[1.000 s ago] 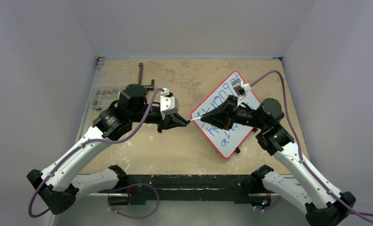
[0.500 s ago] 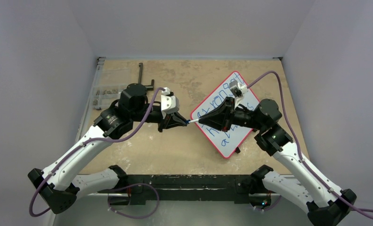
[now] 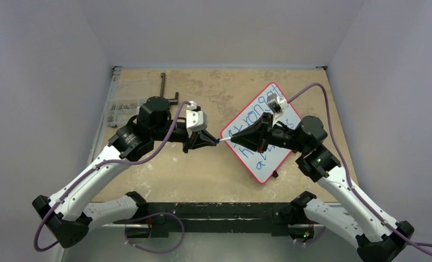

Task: Write a sentence on the whiteboard

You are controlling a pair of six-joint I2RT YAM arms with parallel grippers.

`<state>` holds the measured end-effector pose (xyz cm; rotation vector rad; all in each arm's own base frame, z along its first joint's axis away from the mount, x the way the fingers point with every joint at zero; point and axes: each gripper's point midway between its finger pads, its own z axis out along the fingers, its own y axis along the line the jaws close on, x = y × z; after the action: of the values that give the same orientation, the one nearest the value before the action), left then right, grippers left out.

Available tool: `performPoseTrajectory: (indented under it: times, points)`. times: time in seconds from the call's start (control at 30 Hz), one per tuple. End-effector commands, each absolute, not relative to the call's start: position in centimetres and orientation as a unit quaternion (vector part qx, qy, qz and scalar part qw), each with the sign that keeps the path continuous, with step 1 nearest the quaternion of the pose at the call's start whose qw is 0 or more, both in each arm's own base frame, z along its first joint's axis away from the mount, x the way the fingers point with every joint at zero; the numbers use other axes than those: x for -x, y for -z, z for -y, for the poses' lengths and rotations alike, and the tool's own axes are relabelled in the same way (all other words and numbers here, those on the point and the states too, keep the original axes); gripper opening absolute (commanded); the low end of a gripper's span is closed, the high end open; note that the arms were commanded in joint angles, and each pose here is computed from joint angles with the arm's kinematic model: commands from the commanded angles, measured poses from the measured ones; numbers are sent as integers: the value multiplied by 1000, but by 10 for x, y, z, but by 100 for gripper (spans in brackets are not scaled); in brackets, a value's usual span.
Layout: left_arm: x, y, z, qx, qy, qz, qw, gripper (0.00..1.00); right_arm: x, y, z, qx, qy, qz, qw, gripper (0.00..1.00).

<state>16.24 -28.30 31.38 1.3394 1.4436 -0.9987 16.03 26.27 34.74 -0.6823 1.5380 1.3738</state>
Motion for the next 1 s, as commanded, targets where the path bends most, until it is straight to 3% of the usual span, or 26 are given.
performPoseTrajectory:
  times: [0.0, 0.97]
  points:
    - [-159, -324, 285, -548, 414, -561, 462, 0, -159, -362, -258, 280, -554, -607, 497, 0]
    - [-161, -325, 284, -544, 409, -567, 463, 0, -173, -338, -264, 274, -534, -642, 476, 0]
